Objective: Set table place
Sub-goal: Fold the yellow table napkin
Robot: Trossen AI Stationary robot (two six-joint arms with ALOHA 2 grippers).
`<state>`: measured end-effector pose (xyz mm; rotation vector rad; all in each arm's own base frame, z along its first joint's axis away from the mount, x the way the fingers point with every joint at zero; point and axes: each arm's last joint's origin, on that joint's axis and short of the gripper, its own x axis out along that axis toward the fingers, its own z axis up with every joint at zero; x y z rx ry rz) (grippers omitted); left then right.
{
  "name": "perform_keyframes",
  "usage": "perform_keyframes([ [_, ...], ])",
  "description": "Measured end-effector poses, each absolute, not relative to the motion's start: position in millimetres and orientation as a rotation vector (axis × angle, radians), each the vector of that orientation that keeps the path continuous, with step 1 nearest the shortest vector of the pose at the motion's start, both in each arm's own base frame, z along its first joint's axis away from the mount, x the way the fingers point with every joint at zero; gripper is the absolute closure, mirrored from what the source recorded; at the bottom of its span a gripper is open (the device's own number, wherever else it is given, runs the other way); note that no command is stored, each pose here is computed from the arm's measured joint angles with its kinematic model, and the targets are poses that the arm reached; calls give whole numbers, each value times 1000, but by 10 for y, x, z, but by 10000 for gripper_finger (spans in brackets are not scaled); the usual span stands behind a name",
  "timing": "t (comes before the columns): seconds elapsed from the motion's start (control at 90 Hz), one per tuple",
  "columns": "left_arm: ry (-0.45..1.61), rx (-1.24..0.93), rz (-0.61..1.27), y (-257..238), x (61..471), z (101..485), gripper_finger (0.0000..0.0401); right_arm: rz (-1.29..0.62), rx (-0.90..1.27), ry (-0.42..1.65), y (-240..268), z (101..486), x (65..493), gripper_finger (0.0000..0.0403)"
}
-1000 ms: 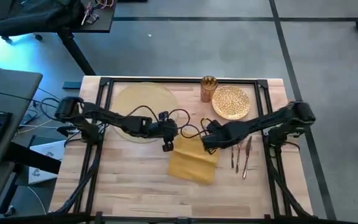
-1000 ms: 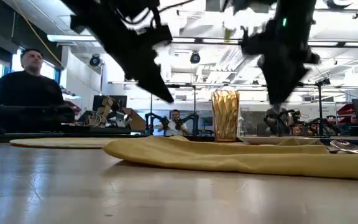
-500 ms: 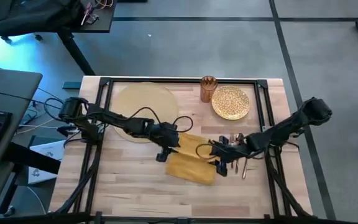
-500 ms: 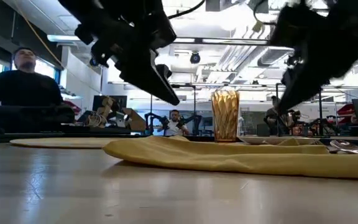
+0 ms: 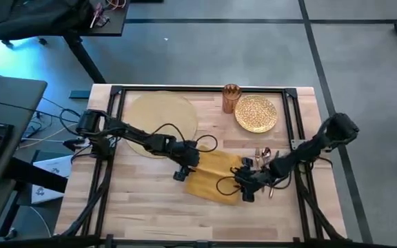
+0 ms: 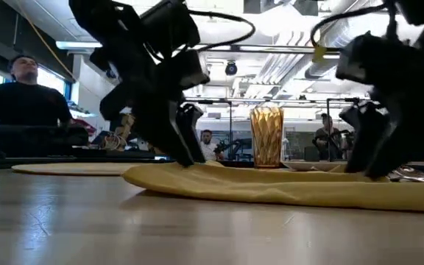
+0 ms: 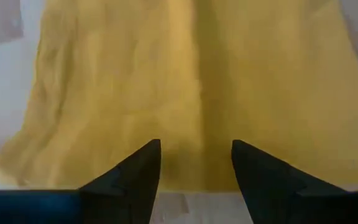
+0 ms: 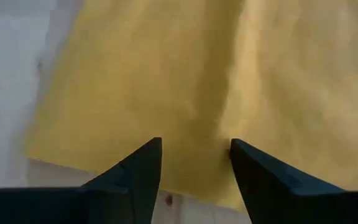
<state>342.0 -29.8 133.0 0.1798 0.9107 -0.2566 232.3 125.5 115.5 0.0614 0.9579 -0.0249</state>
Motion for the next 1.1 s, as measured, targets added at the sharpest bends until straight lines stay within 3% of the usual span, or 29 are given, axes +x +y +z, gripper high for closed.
perform_keyframes([
  [0.256, 982, 161, -274, -302, 3373, 1264, 269, -75, 112, 967, 1263, 1074, 2352, 281],
  [0.389, 1017, 166, -272, -300, 3381, 1442, 284, -63, 122, 966, 1256, 1117, 2336, 289],
  [0.6, 962, 257, -314, -305, 3456, 1642, 255, -57, 127, 967, 1249, 1143, 2320, 290],
  [0.8, 991, 285, -327, -308, 3545, 1376, 243, -64, 142, 969, 1249, 1144, 2319, 290],
  [0.933, 1031, 266, -341, -322, 3565, 1232, 275, -66, 147, 970, 1248, 1145, 2318, 290],
  [1.1, 1035, 215, -358, -334, 3588, 1215, 346, -19, 191, 1001, 1244, 1149, 2329, 306],
])
